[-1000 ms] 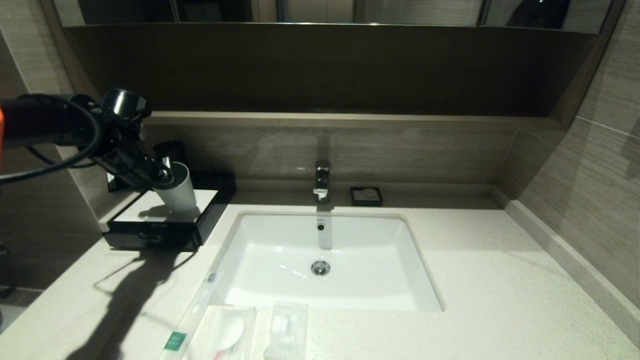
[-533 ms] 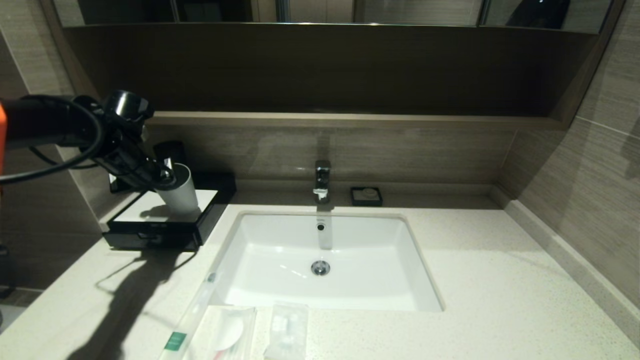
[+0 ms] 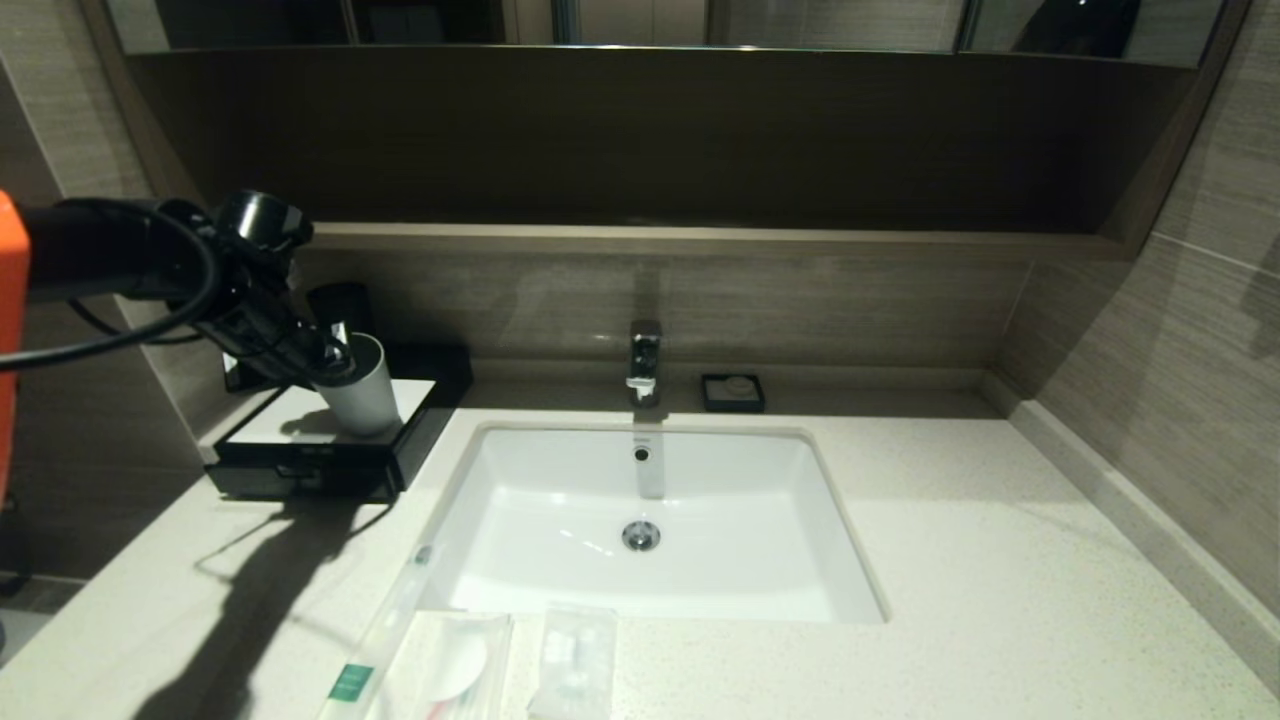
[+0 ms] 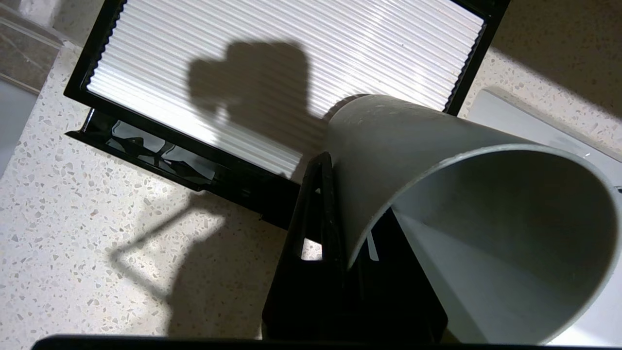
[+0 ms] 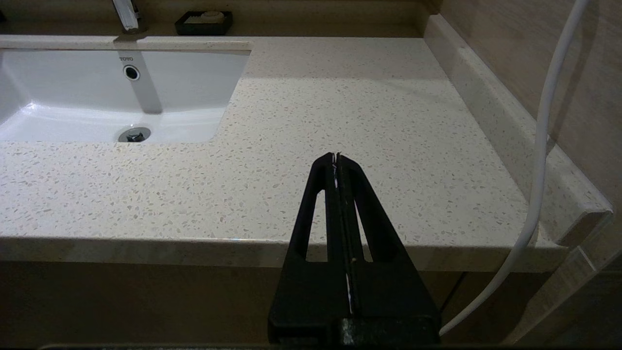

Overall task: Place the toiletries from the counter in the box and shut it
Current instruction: Place the cup on the storage box

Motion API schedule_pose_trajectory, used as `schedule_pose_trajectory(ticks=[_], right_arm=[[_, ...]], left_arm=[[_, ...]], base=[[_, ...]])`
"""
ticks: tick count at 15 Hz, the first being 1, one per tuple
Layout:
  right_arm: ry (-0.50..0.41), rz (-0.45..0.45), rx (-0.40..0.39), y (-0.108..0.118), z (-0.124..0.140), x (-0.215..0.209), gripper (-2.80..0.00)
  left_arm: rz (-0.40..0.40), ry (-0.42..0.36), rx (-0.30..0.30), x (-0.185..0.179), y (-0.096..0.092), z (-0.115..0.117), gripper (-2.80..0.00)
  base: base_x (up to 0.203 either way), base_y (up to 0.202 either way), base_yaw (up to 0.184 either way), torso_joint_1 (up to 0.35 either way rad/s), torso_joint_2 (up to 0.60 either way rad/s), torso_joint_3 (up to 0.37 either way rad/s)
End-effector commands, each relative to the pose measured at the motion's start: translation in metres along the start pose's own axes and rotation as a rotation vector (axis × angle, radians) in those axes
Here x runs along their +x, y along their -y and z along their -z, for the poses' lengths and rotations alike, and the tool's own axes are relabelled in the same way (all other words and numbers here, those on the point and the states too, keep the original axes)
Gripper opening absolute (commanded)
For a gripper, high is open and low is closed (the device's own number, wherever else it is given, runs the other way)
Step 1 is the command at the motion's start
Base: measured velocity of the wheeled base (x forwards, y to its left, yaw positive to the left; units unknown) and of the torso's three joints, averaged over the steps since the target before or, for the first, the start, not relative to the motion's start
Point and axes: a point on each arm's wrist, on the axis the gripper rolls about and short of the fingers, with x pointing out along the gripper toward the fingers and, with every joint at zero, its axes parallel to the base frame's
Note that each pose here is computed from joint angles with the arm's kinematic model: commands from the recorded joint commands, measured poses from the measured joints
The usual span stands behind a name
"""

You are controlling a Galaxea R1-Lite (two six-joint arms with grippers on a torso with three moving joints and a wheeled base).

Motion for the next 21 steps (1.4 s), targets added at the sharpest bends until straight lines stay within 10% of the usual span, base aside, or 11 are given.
schedule_pose_trajectory(ticks=[1,6,8,21], right_arm=[[0.0,-0.002,0.0,0.0,0.0,0.0,-2.8],[0.0,-0.002,0.0,0.0,0.0,0.0,-2.8],[0.0,-0.001,0.0,0.0,0.0,0.0,-2.8],[0.0,-0.002,0.0,0.0,0.0,0.0,-2.8]], left_arm=[[-0.003,-0.006,-0.002,0.002,0.0,0.001,-2.8],[-0.002,-0.001,-0.002,0.002,0.0,0.0,-2.8],[-0.001,0.002,-0.002,0.001,0.0,0.0,0.0],[0.02,0.086,-0.009,-0.011,0.002,-0.009,0.0]], base=[[0.0,0.0,0.0,0.0,0.0,0.0],[0.0,0.0,0.0,0.0,0.0,0.0],[0.0,0.0,0.0,0.0,0.0,0.0],[0.0,0.0,0.0,0.0,0.0,0.0]])
